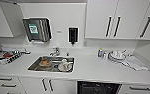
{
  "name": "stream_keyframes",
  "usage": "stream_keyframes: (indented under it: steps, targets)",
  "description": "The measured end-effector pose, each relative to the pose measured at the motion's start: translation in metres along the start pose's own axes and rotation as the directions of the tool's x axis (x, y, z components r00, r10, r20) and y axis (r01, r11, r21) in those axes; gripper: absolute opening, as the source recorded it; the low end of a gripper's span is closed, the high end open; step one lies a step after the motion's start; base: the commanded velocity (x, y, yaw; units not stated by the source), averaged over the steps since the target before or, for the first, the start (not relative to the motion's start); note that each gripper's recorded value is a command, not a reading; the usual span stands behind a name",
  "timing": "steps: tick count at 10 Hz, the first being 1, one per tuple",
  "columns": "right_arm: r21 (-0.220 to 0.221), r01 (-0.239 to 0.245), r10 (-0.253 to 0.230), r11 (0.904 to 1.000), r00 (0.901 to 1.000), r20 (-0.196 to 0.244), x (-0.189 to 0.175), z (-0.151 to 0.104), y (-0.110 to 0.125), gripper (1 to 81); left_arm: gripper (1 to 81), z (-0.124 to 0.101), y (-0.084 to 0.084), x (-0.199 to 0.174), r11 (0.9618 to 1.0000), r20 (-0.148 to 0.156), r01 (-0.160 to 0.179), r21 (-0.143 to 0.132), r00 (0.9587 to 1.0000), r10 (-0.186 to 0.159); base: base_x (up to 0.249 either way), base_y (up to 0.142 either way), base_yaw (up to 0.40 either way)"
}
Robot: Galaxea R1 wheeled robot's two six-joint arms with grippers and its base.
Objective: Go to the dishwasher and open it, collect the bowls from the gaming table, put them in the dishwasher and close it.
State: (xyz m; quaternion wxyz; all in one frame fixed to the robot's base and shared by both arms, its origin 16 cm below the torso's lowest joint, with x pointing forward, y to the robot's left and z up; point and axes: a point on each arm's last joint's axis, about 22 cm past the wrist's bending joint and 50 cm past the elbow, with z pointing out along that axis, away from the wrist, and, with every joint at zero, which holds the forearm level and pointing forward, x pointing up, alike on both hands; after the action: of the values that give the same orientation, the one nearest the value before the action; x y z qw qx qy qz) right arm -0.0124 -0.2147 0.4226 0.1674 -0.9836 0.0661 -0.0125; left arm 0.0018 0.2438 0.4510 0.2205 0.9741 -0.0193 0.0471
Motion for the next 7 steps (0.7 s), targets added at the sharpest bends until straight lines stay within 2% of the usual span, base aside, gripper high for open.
stream_keyframes:
  steps: [3, 4, 5, 7]
  targets:
    - [0.004, -0.006, 0.006, 1.0000, 1.0000, 0.001, -0.001, 0.000, -0.001, 1.0, 1.0, 0.002, 0.005, 0.003, 0.9999, -0.006, 0.001, -0.010, 1.0000, -0.001, 0.000, 0.000, 0.000]
    - [0.011, -0.012, 0.012, 0.9999, 0.9999, 0.008, -0.006, -0.001, 0.000, 1.0, 1.0, 0.002, 0.011, 0.003, 0.9995, -0.019, 0.008, -0.030, 0.9998, -0.009, 0.000, 0.000, 0.000]
    - [0.023, -0.024, 0.024, 0.9995, 0.9995, 0.020, -0.017, -0.003, 0.000, 1.0, 1.0, 0.004, 0.022, -0.004, 0.9981, -0.010, 0.023, -0.057, 0.9997, -0.023, 0.000, 0.000, 0.000]
    - [0.016, -0.050, 0.049, 0.9986, 0.9955, 0.081, -0.048, -0.005, 0.003, 1.0, 1.0, 0.001, 0.047, -0.019, 0.9910, 0.030, 0.060, -0.120, 0.9979, -0.057, 0.000, 0.000, 0.000]
